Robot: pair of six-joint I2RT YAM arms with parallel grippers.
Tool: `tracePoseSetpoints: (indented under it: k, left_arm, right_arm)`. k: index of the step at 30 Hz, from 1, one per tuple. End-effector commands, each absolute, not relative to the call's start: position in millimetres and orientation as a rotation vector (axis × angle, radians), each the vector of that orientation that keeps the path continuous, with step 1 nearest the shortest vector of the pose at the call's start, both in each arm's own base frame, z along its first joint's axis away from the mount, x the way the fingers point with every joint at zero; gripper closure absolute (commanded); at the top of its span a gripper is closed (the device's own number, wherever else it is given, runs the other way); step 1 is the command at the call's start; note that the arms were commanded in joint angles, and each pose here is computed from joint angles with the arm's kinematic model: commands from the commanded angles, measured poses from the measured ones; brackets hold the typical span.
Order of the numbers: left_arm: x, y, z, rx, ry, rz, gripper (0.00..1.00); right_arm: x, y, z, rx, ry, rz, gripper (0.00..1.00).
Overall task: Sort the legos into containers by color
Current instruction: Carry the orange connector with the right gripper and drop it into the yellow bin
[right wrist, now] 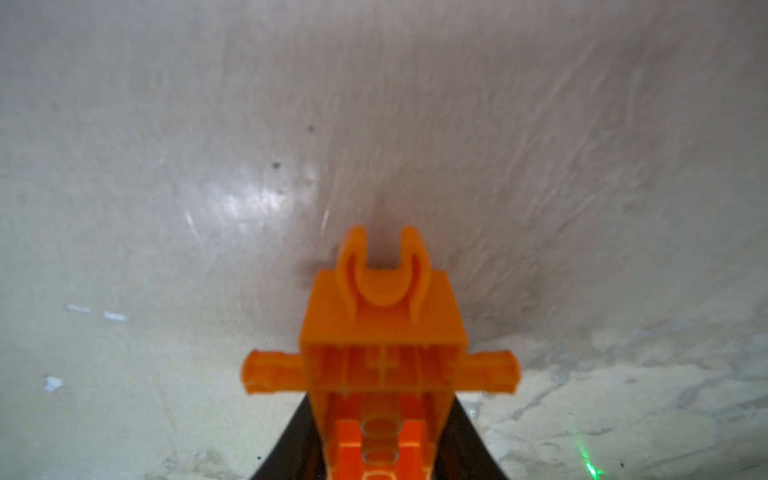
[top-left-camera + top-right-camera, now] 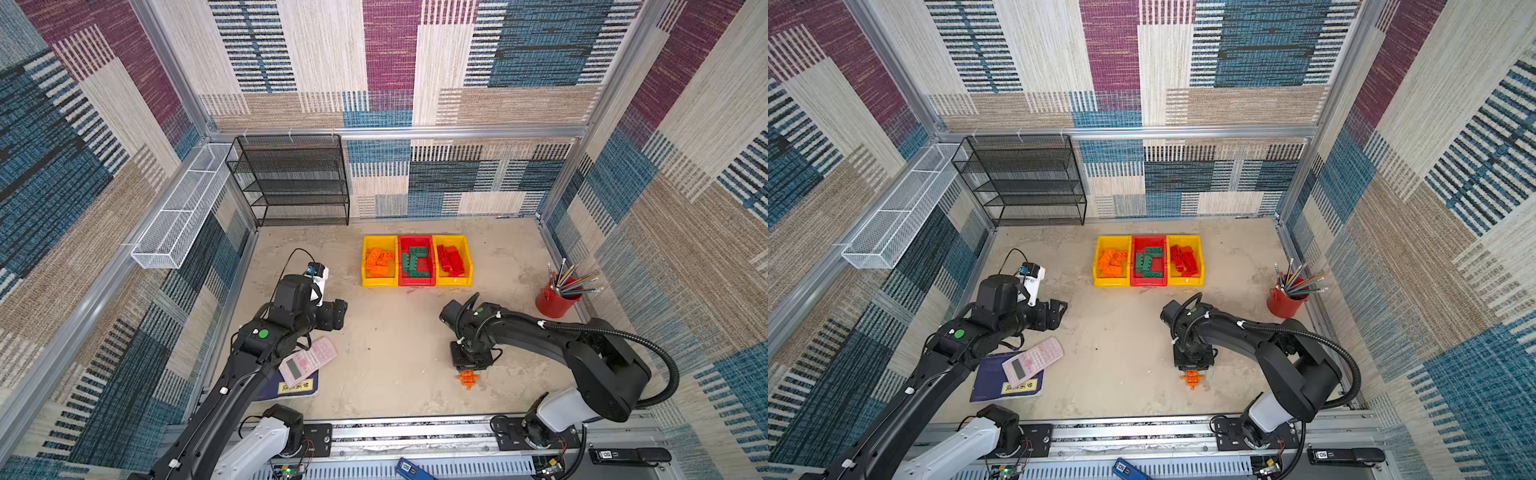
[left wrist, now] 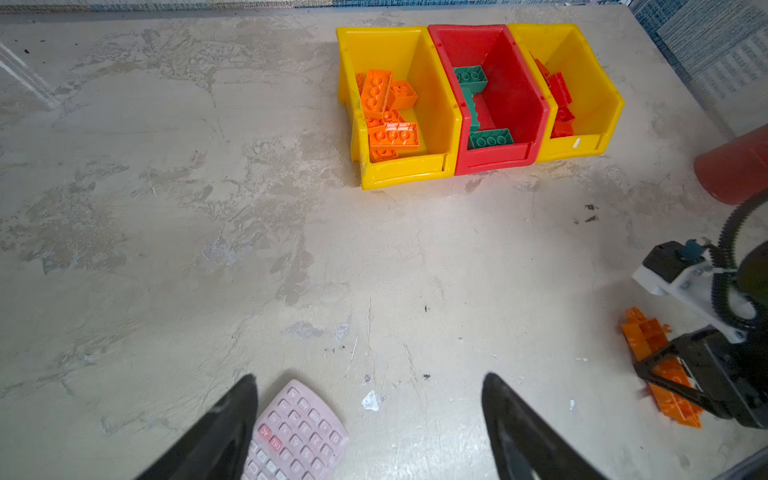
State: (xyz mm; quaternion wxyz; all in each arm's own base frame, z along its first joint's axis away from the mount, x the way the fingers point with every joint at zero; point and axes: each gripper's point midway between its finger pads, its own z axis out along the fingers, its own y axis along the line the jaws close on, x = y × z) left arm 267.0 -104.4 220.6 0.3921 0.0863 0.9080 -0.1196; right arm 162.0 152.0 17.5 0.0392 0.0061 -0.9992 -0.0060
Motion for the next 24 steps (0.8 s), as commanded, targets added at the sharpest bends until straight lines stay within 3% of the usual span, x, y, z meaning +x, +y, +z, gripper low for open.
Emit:
tracePoseSetpoints:
  k: [1,10,14,24]
  left_arm:
    - [270.9,-102.5,227.6,0.233,2.285,-0.277,0.15]
    - [270.4,-94.7,232.2,0.182,2.293,-0.245,0.14]
    - [265.7,-83.4,233.1,0.107,2.294,-0.213,0.00]
    - [246.7,-43.7,231.9,-0.137,2.230,-0.102,0.01]
  right_arm:
    - [170.7,160.0,20.2,-0.004,-3.094,-0.056,0.75]
    - [255.6,232.0,88.6,0.097,-3.277,-0.325,0.77]
    - [312.3,283.4,119.0,0.225,-3.362,-0.488,0.77]
    - [453.7,352.7,141.1,0.454,-3.512,-0.533,0.76]
